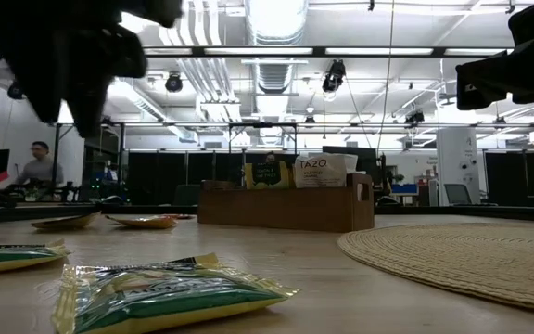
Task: Pick & Place Tea
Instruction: Put the yellow tea bag into the middle section of the wooden organizer
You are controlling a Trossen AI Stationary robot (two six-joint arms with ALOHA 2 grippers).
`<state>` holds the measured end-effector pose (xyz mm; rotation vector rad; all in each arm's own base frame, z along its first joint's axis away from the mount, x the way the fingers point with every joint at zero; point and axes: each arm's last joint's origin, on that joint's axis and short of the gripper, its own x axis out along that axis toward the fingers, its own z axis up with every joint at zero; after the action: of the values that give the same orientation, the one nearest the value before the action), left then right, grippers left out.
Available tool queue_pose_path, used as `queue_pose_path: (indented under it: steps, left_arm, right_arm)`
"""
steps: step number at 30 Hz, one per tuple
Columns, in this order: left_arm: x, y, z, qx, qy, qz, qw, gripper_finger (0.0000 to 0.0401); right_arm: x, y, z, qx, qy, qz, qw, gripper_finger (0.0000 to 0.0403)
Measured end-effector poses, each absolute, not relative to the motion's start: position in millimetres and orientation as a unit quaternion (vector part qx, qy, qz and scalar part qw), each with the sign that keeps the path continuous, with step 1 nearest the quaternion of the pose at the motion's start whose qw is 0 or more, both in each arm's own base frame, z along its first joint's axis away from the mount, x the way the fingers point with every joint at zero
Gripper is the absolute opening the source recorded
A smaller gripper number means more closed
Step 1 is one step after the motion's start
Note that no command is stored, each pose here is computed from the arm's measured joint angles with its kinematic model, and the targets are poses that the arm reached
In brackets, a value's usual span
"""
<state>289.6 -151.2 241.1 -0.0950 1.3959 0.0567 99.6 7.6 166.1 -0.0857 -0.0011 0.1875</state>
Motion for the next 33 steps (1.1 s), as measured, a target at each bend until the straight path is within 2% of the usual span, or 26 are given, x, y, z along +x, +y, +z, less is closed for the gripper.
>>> queue_pose_path:
  steps: [9, 14, 27, 33]
  left_arm:
    - [253, -173, 222, -0.012, 0.586, -0.003, 0.81, 0.0209]
    - [246, -175, 199, -0.009, 0.581, -0.007, 0.814, 0.0209]
    - [256, -176, 182, -0.02, 0.543, -0.019, 0.839, 0.0209]
    - [262, -179, 169, -0.013, 0.555, -0.008, 0.832, 0.0209]
  right_arm:
    - [100, 8, 166, -0.043, -0.001, 0.094, 0.995, 0.0008]
    - [100, 8, 166, -0.043, -0.001, 0.093, 0.995, 0.0008]
    - [100, 8, 166, -0.043, -0.001, 0.093, 0.995, 0.0008]
    - [100, 8, 166, -0.043, -0.001, 0.093, 0.995, 0.0008]
